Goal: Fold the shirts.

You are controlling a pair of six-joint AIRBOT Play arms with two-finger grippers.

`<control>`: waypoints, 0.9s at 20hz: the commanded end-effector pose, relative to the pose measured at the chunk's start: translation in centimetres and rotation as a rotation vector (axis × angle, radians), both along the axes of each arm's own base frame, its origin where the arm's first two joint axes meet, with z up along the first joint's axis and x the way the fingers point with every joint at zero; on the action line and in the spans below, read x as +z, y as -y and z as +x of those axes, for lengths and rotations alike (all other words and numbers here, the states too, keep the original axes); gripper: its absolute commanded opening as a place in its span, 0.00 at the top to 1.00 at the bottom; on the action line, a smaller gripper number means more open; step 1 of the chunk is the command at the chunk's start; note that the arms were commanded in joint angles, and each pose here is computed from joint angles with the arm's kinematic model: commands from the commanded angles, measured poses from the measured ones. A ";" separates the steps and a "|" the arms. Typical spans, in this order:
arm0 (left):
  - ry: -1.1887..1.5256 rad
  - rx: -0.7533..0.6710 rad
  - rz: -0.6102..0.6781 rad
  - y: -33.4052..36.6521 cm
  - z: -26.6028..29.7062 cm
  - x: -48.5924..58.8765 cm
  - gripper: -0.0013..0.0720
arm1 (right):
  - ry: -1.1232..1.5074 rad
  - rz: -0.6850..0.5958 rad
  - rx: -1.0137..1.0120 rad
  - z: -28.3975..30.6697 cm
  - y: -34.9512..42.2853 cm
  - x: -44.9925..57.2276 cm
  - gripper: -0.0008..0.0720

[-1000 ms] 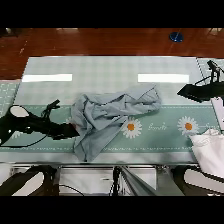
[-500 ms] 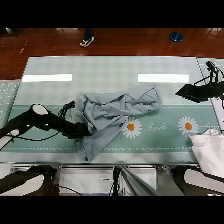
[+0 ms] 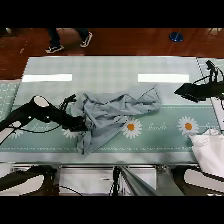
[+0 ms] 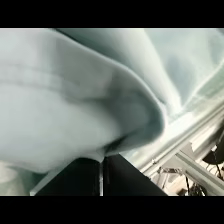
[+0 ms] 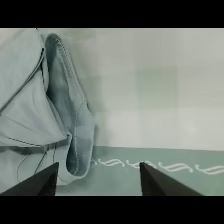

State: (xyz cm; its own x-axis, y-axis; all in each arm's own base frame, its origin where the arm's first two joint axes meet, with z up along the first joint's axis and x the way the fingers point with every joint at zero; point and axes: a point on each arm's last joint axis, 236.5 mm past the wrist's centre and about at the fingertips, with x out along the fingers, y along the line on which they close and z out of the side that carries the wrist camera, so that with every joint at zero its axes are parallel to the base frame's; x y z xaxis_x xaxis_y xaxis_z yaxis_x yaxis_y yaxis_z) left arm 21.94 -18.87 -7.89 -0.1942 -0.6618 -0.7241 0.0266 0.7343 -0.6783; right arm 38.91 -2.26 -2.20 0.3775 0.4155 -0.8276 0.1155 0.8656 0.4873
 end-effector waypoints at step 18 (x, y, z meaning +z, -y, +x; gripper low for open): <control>0.225 -0.024 -0.154 -0.9 4.3 11.3 0.94 | -0.151 0.356 0.226 -1.7 -13.4 -1.5 0.95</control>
State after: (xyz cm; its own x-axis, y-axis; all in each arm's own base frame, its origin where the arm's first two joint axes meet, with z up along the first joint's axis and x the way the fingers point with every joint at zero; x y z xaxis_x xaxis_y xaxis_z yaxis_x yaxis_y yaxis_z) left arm 24.18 -18.58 -1.08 -0.1194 -0.7211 -0.6825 0.1521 0.6660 -0.7303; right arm 36.76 9.62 -7.81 0.0785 0.6862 -0.7231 0.1062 0.7155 0.6905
